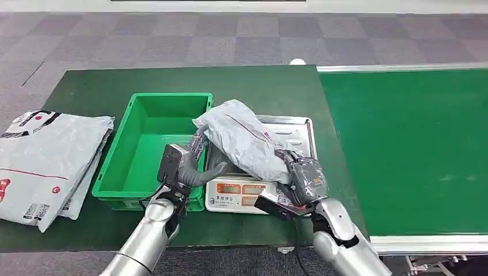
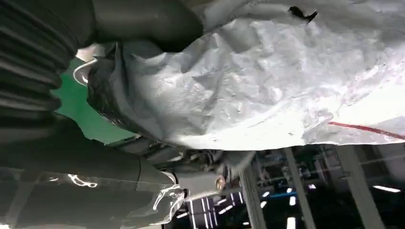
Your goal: Moved the parcel from conveyor to table for the left to box.
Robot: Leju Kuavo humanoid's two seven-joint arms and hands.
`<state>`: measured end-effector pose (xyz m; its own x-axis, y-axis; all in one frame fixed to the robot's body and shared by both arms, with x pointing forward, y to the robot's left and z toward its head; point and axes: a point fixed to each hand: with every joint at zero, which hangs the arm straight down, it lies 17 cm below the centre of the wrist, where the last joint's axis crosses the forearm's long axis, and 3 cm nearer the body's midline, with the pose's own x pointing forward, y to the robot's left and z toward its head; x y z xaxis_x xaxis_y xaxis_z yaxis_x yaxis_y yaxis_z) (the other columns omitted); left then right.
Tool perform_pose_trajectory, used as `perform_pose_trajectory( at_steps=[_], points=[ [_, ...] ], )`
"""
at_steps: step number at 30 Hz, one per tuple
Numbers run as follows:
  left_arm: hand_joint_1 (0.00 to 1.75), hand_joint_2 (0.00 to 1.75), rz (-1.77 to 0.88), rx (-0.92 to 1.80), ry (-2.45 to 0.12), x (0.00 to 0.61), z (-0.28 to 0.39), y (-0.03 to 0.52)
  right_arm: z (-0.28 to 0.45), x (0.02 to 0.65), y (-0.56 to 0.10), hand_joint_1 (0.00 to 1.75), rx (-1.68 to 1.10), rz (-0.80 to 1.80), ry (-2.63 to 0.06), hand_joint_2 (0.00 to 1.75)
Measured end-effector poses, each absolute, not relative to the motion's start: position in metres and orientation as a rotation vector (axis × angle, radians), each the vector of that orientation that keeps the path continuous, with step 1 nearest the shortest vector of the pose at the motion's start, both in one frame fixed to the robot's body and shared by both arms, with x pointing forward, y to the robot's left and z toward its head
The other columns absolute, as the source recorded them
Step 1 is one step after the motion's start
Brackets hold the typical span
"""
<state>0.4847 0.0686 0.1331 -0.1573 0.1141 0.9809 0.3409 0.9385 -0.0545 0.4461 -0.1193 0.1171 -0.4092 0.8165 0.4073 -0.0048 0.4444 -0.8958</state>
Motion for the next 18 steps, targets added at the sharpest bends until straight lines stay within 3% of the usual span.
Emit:
perform_pose_trajectory(
  at_steps=[11,18],
  points=[
    [0.0,1.75,-0.21,-0.306,-1.731,0.486,0.13,0.072,0.111,0.446,-0.15,0.0,-0.675,0.975,-1.73,1.75],
    [0.0,1.75,-0.243,-0.143,-1.814,0.499,0.146,0.086,0.146,0.455,-0.14,0.0,-0.149,0.765,-1.875,1.75]
  ],
)
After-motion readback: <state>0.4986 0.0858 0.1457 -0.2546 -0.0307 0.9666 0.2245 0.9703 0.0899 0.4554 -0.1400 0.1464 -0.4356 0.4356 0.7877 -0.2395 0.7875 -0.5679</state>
